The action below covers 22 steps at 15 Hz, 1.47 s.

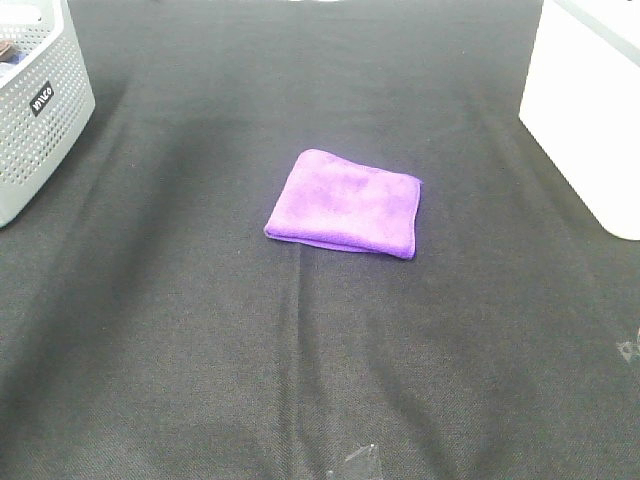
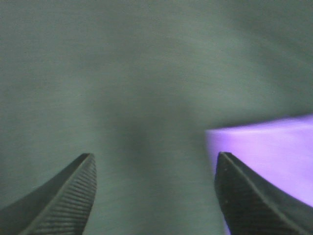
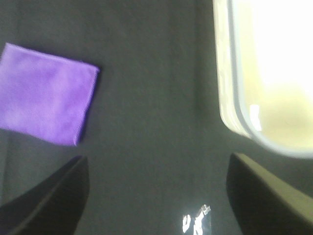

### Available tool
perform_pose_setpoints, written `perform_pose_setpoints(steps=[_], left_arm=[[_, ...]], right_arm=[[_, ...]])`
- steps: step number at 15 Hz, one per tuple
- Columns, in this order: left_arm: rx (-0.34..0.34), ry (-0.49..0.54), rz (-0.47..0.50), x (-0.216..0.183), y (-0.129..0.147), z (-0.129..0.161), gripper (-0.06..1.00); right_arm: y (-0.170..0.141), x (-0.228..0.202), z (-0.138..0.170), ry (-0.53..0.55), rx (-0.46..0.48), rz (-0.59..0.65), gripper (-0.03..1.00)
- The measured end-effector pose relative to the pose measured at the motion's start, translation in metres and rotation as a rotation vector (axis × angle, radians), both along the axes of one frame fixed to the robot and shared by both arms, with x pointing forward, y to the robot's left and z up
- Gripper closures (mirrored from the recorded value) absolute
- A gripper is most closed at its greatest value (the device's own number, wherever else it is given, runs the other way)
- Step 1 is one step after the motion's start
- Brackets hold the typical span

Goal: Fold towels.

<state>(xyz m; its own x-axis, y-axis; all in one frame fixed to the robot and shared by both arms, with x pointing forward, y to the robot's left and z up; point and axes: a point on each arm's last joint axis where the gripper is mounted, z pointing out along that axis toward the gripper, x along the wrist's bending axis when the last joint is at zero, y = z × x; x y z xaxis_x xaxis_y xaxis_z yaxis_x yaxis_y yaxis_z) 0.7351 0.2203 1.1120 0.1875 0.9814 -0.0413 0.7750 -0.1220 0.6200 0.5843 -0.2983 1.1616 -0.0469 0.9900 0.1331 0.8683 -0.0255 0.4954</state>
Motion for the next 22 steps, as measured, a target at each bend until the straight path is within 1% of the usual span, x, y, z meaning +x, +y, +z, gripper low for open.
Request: perform_pose_setpoints(steps=[2, 3, 5, 8, 10, 12, 14, 15, 16, 18, 19, 22], left_arm=[[0.008, -0.002, 0.072, -0.016, 0.037, 0.022, 0.28], [0.012, 0.004, 0.089, -0.030, 0.046, 0.032, 0.26], [0.028, 0.032, 0.097, -0.063, 0.051, 0.047, 0.23], [0.046, 0.093, 0.099, -0.129, 0.056, 0.058, 0.23], [0.057, 0.139, 0.100, -0.188, 0.061, 0.054, 0.23], [0.064, 0.127, 0.101, -0.245, 0.065, 0.054, 0.23], [0.076, 0.071, 0.107, -0.301, 0.070, 0.044, 0.23], [0.091, -0.010, 0.114, -0.340, 0.074, 0.036, 0.23], [0.097, -0.065, 0.119, -0.362, 0.077, 0.031, 0.23], [0.094, -0.158, 0.124, -0.403, 0.080, 0.015, 0.23], [0.091, -0.200, 0.126, -0.425, 0.081, 0.003, 0.23], [0.079, -0.311, 0.133, -0.467, 0.084, -0.024, 0.23]], right_arm=[[0.000, -0.021, 0.004, -0.004, -0.010, 0.007, 0.19], [0.001, -0.035, 0.007, -0.010, -0.014, 0.012, 0.18], [0.002, -0.068, 0.011, -0.022, -0.019, 0.014, 0.17], [0.005, -0.137, 0.006, -0.044, -0.020, 0.015, 0.17], [0.007, -0.183, -0.005, -0.068, -0.025, 0.020, 0.17], [0.009, -0.227, -0.017, -0.119, -0.029, 0.022, 0.17], [0.010, -0.266, -0.033, -0.176, -0.039, 0.026, 0.17], [0.010, -0.282, -0.042, -0.207, -0.042, 0.026, 0.17], [0.011, -0.301, -0.052, -0.250, -0.046, 0.025, 0.17], [0.012, -0.319, -0.064, -0.303, -0.050, 0.024, 0.17], [0.012, -0.328, -0.070, -0.329, -0.058, 0.021, 0.17], [0.012, -0.346, -0.090, -0.390, -0.063, 0.020, 0.17]])
